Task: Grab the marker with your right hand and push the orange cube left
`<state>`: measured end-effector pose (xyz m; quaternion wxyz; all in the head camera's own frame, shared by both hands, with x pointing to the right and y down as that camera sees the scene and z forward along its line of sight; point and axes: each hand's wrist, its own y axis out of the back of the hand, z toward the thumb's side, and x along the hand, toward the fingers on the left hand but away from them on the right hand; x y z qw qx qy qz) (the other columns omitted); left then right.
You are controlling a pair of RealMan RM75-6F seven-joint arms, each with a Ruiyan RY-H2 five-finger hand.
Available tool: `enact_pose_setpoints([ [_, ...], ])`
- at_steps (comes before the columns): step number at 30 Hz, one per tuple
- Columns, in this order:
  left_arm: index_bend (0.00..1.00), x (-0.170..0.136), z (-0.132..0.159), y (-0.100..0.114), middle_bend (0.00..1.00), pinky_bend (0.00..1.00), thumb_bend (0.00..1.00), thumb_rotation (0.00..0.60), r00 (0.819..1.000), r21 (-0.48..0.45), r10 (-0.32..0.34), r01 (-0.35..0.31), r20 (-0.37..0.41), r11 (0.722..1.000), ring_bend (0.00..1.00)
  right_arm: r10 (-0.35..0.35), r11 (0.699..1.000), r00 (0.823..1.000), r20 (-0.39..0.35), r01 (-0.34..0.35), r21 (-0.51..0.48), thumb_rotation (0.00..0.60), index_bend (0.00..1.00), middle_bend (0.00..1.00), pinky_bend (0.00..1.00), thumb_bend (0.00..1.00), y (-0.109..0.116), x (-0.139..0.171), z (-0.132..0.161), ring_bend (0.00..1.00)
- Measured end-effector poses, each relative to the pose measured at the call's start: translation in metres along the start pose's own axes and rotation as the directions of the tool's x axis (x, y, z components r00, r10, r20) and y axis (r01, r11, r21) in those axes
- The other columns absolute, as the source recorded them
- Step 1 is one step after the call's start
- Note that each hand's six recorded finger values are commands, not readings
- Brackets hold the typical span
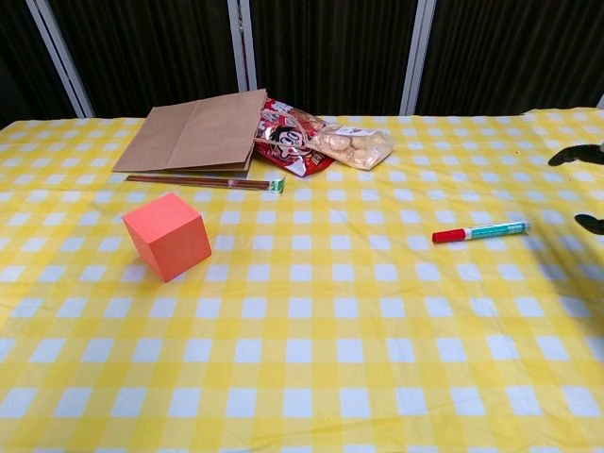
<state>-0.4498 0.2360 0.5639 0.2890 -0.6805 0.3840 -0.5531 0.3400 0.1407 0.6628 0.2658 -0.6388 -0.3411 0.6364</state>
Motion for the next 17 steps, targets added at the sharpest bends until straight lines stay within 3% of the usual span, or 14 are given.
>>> enact_pose_setpoints([
  [8,0.0,-0.001,0.001,0.002,0.0,0.0,0.0,0.6,0.999,0.034,0.032,-0.033,0.013,0.999,0.0,-0.12,0.993,0.992,-0.03,0.12,0.01,0.6,0.0,0.0,0.0,0.44,0.023,0.084,-0.053,0.0],
  [17,0.0,-0.001,0.003,0.004,0.0,0.0,0.0,0.6,0.995,0.072,0.1,-0.102,0.024,0.992,0.0,-0.204,0.978,0.979,0.028,0.205,-0.03,0.6,0.0,0.0,0.0,0.43,0.029,0.178,-0.111,0.0],
])
